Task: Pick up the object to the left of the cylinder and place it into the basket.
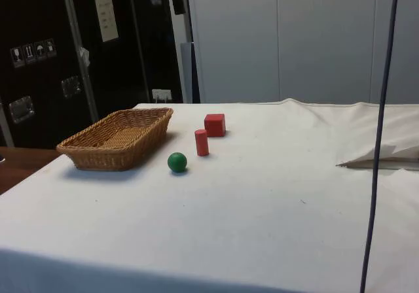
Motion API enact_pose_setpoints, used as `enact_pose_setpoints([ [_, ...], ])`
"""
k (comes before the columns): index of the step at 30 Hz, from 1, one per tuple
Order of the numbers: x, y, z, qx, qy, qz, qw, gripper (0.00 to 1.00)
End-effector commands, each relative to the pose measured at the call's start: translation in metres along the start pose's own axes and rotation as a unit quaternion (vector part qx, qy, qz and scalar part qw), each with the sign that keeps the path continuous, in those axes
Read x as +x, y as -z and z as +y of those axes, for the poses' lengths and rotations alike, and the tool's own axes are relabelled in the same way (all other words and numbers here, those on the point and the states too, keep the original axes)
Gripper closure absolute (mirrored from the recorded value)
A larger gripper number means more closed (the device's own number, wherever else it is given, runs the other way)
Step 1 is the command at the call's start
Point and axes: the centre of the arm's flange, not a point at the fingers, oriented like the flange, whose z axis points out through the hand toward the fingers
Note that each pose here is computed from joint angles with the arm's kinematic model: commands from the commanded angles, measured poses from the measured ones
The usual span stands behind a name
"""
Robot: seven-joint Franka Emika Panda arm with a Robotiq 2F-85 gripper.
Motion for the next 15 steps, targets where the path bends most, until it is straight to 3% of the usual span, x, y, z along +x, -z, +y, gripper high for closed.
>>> enact_pose_setpoints([
  [1,0.001,-0.002,0.000,-0.001,0.000,0.000,1.00000,0.00],
  [8,0.008,-0.016,-0.018,-0.008,-0.006,0.016,0.99983,0.00],
  [9,0.007,-0.014,-0.015,-0.005,-0.003,0.009,0.99995,0.00],
  [11,0.009,-0.022,-0.025,-0.009,-0.006,0.021,0.99972,0.00],
  [15,0.010,-0.030,-0.035,-0.011,-0.008,0.027,0.99955,0.00],
])
